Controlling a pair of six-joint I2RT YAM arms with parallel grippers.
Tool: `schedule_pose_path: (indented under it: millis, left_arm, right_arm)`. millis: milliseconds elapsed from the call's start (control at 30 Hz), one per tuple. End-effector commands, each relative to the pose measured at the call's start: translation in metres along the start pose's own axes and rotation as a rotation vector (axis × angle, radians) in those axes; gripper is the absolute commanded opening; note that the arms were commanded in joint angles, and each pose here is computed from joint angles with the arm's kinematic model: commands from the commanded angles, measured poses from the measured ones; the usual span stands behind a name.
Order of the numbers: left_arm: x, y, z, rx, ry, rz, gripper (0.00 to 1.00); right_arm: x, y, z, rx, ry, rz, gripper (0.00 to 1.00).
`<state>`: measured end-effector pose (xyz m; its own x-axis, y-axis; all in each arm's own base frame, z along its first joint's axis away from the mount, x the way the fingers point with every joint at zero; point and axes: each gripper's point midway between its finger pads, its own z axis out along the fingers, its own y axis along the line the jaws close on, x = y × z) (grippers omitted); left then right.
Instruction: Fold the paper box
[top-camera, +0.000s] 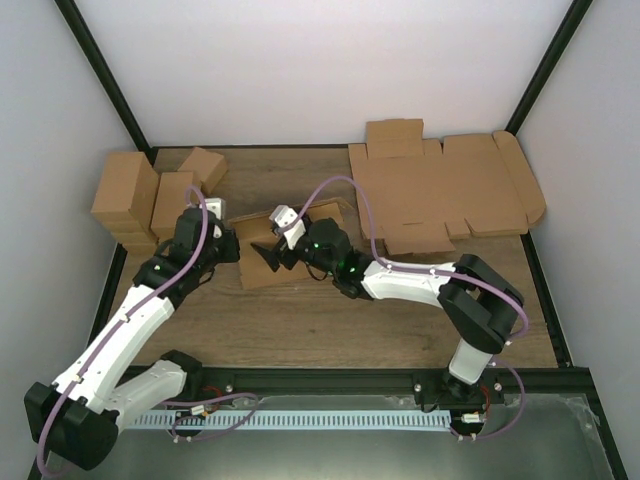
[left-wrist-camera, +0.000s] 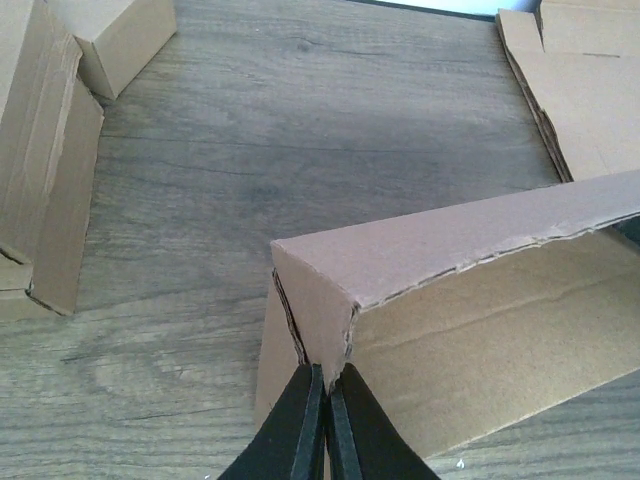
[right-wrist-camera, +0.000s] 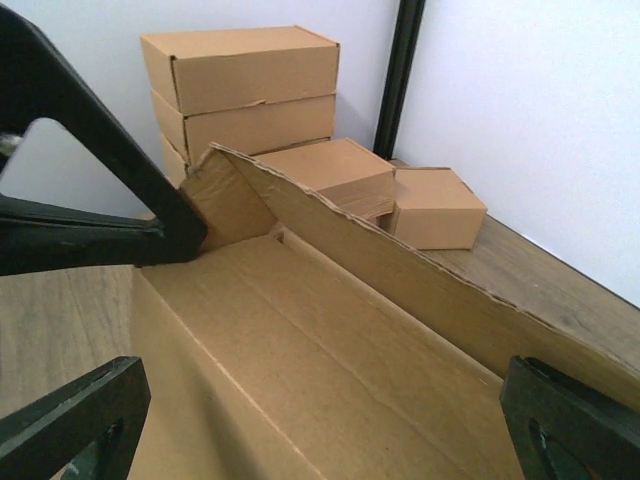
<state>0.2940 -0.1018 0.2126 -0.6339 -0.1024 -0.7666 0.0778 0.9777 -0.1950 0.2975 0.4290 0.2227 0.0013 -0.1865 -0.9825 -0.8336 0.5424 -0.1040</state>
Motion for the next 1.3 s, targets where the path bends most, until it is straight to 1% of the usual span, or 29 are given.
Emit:
schedule_pose_path:
  millis: [0,133,267,400,533,600,667,733,933,1100,1167,1267]
  left_arm:
    - [-0.007,-0.002,-0.004,0.016,-0.037,0.000,0.04]
    - [-0.005,-0.003,-0.004,0.025,-0.033,0.000,0.04]
    - [-0.004,-0.004,-0.004,0.030,-0.029,0.008,0.04]
    - [-0.003,-0.006,-0.004,0.044,-0.030,0.010,0.04]
    - [0.000,-0.012,-0.004,0.083,-0.029,0.019,0.04]
    - [0.004,-0.017,-0.003,0.119,-0.023,0.032,0.04]
    - [0.007,-0.018,-0.002,0.128,-0.021,0.030,0.04]
    - [0.010,-0.018,-0.001,0.130,-0.016,0.028,0.04]
    - [0.010,-0.017,-0.002,0.126,-0.015,0.029,0.04]
    - [0.013,-0.017,-0.002,0.130,-0.009,0.018,0.04]
    - [0.013,-0.017,-0.002,0.132,-0.007,0.015,0.04]
    - [0.013,-0.017,-0.002,0.134,-0.006,0.014,0.04]
  right_arm:
    - [-0.003,0.020,0.001,-0.104,-0.011,0.019,1.00]
    - [-0.017,0.012,-0.015,-0.056,-0.045,0.018,1.00]
    - [-0.026,-0.004,-0.048,0.036,-0.064,0.022,1.00]
    - [-0.025,-0.021,-0.072,0.102,-0.032,0.034,1.00]
    - [-0.014,-0.031,-0.078,0.143,0.012,0.045,1.00]
    - [-0.013,-0.028,-0.080,0.126,0.008,0.036,1.00]
    - [-0.012,-0.020,-0.077,0.084,-0.009,0.013,1.00]
    - [-0.005,-0.012,-0.065,0.043,0.000,-0.017,1.00]
    - [-0.004,-0.005,-0.022,0.013,0.012,-0.084,1.00]
    - [0.009,-0.001,0.003,-0.006,0.052,-0.075,1.00]
    - [0.012,0.006,0.009,-0.047,0.061,-0.064,1.00]
    - [0.005,0.021,0.007,-0.133,0.039,-0.040,1.00]
